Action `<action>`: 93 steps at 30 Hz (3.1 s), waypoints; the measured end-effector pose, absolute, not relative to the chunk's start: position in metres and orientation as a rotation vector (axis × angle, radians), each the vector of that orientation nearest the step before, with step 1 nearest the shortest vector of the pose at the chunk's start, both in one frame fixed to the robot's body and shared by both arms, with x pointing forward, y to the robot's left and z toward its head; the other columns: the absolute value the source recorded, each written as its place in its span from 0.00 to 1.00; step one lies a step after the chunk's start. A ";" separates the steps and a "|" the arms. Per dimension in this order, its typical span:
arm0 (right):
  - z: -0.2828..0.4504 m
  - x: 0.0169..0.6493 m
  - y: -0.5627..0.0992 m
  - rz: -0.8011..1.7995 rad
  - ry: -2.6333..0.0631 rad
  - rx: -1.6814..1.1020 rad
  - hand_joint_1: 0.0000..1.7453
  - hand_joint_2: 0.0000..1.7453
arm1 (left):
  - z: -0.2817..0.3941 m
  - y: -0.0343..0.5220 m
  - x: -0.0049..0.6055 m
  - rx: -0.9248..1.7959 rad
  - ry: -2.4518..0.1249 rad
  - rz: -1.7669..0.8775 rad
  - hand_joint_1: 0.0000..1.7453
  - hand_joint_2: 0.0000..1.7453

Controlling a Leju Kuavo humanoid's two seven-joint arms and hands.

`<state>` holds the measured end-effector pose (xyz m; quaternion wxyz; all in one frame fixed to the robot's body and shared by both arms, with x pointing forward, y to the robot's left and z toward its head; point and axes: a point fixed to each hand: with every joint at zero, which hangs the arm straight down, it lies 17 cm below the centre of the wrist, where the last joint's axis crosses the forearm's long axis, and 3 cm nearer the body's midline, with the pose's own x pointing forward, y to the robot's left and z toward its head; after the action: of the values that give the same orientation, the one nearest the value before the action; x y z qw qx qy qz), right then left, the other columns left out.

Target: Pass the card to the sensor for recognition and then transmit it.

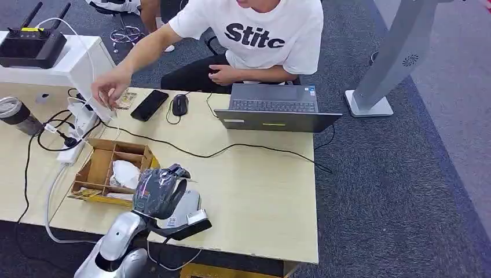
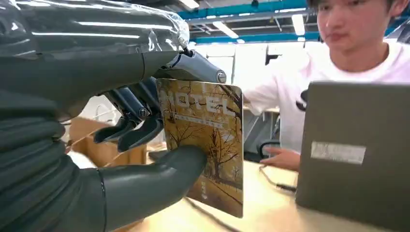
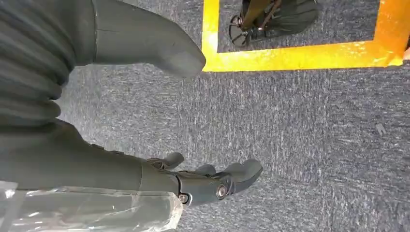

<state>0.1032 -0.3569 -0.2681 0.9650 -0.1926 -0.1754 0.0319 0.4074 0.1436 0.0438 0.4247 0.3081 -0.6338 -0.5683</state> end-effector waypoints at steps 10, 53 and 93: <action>-0.268 0.103 -0.352 0.068 -0.355 -0.386 0.00 1.00 | -0.002 0.148 0.380 0.736 -1.490 -1.421 1.00 1.00; -0.268 0.098 -0.356 0.060 -0.346 -0.409 0.00 1.00 | 0.042 0.239 0.407 1.095 -1.467 -1.287 1.00 1.00; -0.270 0.092 -0.358 0.049 -0.320 -0.409 0.00 1.00 | 0.183 0.472 0.500 1.435 -1.489 -0.769 1.00 1.00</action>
<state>0.0925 -0.3581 -0.2697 0.9662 -0.2021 -0.1583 0.0242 0.5005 0.4716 0.1825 0.4508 0.5805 -0.6025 -0.3112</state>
